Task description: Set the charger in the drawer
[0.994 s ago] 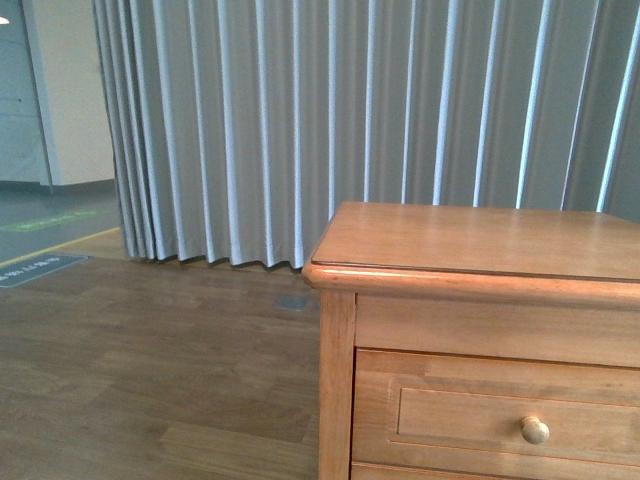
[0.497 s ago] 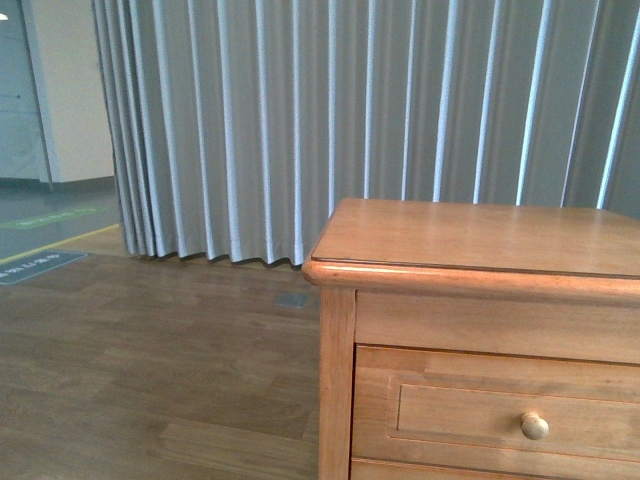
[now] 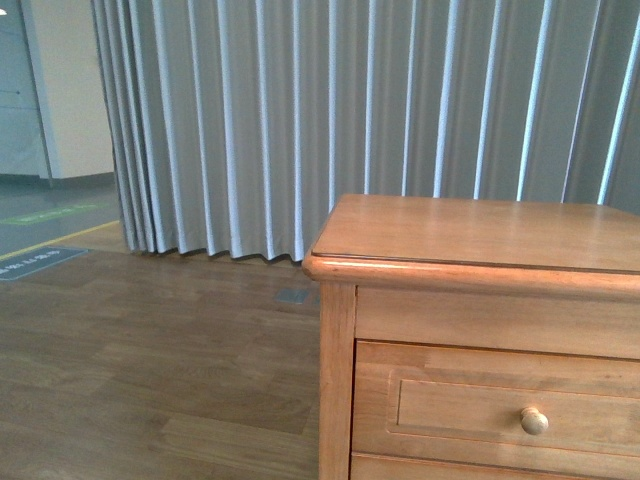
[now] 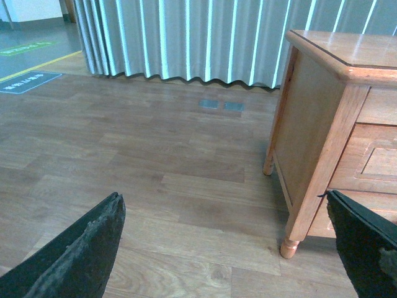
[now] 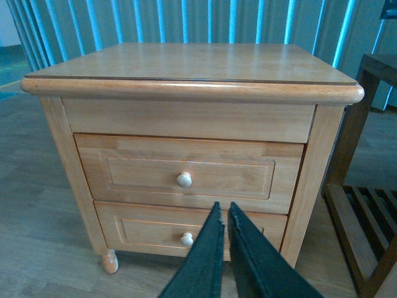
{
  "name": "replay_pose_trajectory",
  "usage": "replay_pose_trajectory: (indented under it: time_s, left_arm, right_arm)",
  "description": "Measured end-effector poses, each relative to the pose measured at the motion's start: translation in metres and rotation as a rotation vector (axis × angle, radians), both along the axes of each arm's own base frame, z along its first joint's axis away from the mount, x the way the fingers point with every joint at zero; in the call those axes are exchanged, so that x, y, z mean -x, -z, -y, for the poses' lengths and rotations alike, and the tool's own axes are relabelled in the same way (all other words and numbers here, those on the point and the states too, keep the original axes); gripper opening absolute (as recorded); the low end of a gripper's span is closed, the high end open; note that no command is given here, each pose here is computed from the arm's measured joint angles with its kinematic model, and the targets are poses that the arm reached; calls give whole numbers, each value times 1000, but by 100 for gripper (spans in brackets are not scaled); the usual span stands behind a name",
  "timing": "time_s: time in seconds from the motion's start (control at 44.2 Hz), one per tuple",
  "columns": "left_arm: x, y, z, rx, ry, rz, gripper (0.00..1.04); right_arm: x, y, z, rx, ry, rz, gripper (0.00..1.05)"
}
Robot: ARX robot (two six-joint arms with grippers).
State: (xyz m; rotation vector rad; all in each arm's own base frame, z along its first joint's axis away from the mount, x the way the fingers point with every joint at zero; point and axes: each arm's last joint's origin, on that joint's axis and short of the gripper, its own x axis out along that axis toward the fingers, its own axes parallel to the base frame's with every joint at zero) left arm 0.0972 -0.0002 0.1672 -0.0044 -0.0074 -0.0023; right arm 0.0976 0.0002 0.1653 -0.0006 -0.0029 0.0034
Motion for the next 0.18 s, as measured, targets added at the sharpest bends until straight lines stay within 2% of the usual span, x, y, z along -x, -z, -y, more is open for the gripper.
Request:
replay_pose_trajectory:
  time_s: [0.068, 0.181]
  left_arm:
    - [0, 0, 0, 0, 0, 0, 99]
    - [0, 0, 0, 0, 0, 0, 99]
  right_arm:
    - [0, 0, 0, 0, 0, 0, 18]
    - [0, 0, 0, 0, 0, 0, 44]
